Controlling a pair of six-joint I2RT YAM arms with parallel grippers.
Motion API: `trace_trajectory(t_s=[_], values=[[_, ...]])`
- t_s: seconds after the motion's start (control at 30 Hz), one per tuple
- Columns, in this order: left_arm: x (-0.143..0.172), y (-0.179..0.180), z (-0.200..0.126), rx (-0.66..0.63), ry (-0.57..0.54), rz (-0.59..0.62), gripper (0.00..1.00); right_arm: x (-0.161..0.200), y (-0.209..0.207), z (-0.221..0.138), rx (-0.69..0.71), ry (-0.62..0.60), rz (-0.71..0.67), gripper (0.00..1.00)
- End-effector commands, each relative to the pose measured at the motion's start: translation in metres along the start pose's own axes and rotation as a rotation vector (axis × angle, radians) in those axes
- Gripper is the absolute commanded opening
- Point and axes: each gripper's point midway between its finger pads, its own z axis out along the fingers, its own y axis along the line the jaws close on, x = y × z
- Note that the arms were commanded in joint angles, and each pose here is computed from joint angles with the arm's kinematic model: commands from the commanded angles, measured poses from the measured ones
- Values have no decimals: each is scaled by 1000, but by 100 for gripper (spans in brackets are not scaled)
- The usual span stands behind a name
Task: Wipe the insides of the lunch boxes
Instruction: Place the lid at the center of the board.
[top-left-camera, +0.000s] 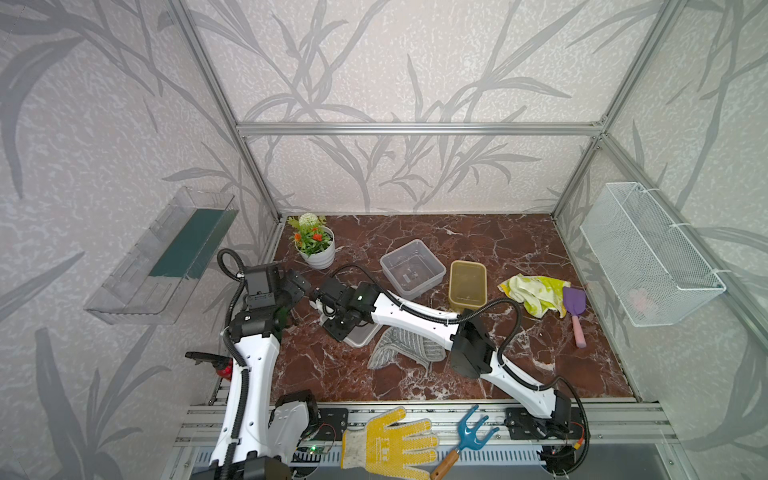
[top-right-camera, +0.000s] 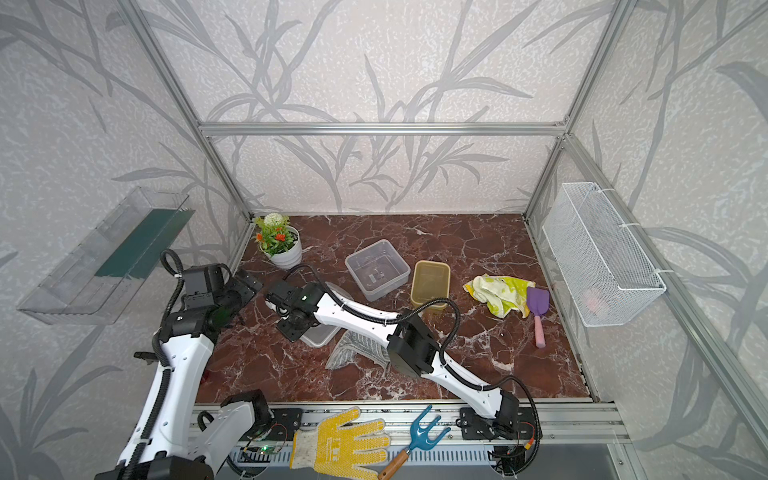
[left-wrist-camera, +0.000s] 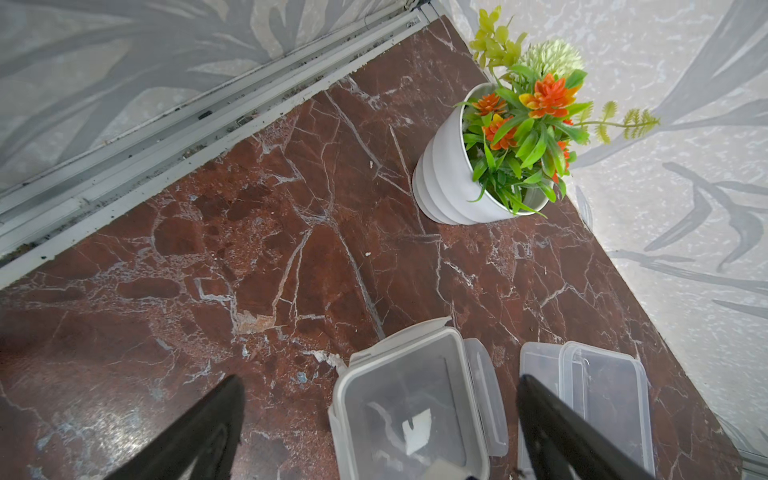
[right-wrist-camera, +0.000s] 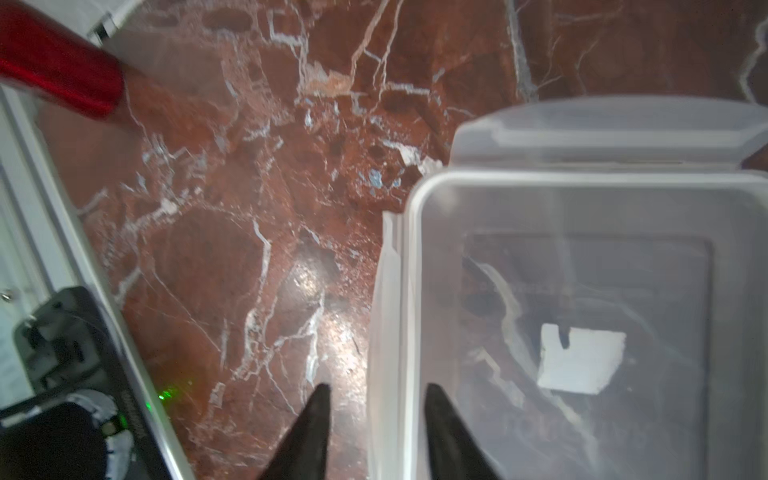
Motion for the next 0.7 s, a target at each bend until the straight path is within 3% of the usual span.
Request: trace_trajectory(t_s=[0.0,0.07,0.1,0.33,0.5,0.67], values=[[-5,6,-6,-34,-19,24,99,-21,15,-8,-76,-66,-3,67],[-5,0,-5,-3,-14,58,99,-31,19,-25,-80,-101,-26,83],[-4,-3,-5,14,-13,58,99,-36,20,-36,-74,-122,-40,86],[5,-10,-3,38,20,84,100,-28,-20,-111,130,-170,-68,88],[27,-37,1,62,33,211,100,22,-64,-149,225,-204,-10,84],[52,-65,17,73,86,263,99,100,-104,-151,393,4,71,82]])
